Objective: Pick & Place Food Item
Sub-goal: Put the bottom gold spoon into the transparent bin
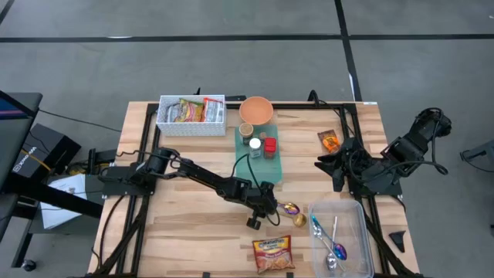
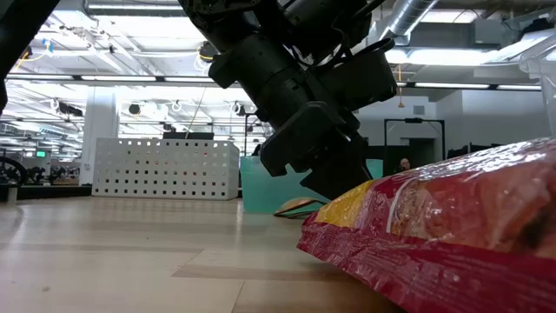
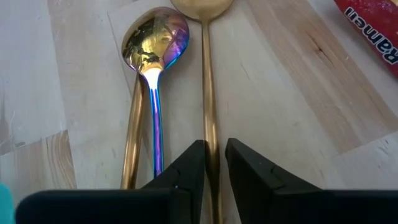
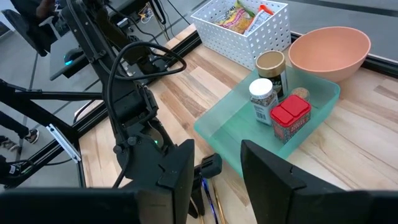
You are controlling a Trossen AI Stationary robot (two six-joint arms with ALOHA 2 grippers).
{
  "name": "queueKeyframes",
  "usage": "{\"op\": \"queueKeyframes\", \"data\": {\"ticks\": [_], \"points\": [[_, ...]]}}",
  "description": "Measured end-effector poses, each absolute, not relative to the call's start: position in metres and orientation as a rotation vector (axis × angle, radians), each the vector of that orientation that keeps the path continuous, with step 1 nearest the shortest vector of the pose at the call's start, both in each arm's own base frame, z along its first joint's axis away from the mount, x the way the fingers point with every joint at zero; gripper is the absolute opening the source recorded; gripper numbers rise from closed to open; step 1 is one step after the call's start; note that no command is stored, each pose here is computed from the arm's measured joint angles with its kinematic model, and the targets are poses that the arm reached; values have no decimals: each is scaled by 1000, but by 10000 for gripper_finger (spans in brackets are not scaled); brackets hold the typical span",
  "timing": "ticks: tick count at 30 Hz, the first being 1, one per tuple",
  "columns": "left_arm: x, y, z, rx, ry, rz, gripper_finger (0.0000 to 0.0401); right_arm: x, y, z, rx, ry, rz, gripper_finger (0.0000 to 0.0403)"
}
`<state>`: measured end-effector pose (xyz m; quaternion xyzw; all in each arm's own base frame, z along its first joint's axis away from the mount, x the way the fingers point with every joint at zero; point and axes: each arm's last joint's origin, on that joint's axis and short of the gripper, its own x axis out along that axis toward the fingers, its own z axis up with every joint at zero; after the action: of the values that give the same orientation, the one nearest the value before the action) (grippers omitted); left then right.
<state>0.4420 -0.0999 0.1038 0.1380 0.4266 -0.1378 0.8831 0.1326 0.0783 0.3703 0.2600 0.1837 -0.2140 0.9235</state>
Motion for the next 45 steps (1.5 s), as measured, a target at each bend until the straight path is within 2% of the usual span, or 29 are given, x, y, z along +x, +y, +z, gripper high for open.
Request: {"op": "queueKeyframes", "data": {"ticks": [8, 21, 37, 41, 45], "points": [[439, -105, 104, 303, 906, -292, 11, 133, 78, 370, 533, 377, -439, 127], [428, -118, 123, 358, 914, -248, 4, 133, 79, 371, 532, 374, -436, 127], [416, -115, 189, 270, 824, -152, 3, 133, 79, 371, 491, 375, -427, 127], [415, -117, 190, 239, 823, -179, 0, 133, 79, 371, 463, 381, -422, 127], [421, -122, 182, 226, 789, -276, 20, 133, 78, 372, 454, 368, -435, 127]]}}
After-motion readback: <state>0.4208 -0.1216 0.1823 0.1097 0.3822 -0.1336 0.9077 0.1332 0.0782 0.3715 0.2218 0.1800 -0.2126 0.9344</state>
